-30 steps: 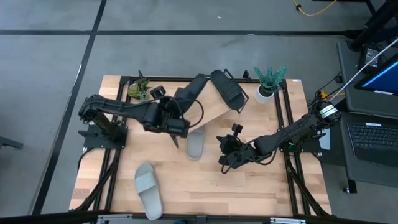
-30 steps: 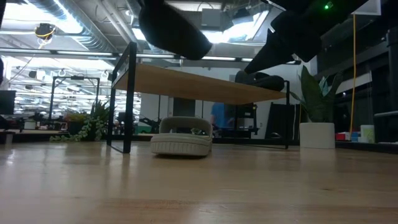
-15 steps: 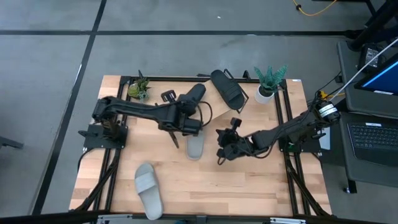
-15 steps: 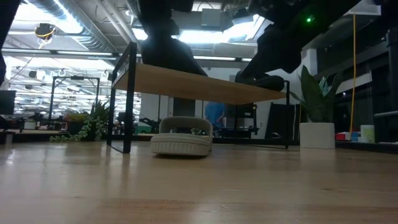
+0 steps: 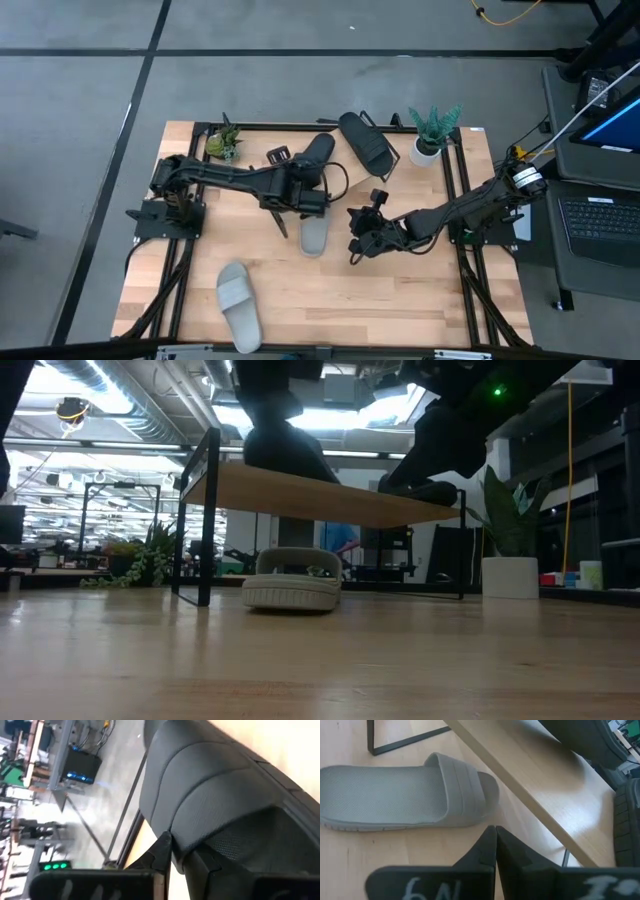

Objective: Pick and place slides into the shelf
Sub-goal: Put the black slipper on the shelf

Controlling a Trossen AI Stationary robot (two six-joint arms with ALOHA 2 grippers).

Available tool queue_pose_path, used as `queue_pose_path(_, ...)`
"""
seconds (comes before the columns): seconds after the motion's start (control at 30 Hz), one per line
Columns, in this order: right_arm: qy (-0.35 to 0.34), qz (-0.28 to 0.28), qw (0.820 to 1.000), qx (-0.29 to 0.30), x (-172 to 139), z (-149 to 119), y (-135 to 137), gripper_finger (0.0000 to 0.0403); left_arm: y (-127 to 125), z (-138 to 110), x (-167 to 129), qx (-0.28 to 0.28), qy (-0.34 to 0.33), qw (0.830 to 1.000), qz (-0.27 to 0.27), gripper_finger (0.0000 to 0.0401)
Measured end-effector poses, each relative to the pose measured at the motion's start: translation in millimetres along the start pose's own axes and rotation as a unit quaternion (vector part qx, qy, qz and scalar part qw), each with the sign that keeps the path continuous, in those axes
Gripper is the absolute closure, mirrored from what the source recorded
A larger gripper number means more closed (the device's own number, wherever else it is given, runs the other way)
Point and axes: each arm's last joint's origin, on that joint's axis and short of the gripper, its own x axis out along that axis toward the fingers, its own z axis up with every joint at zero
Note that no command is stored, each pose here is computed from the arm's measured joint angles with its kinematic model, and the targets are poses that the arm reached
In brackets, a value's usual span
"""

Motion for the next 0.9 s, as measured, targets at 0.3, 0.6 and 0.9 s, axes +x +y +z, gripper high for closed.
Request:
queue_pose_path(0.3,0.001,0.000,1.000,-0.001,0,0,0,0.0396,-6,10,-1,0.006,-0.030,0.999,-0.045,0.0367)
queue_pose_path(0.6,0.003,0.000,1.000,-0.003,0,-1,0,0.0396,-9,24,-2,0.001,-0.080,0.995,-0.061,0.0363)
queue_pose_path(0.9,0.005,0.000,1.000,-0.005,0,-1,0,0.0396,-10,27,-2,0.008,-0.095,0.993,-0.063,0.0368)
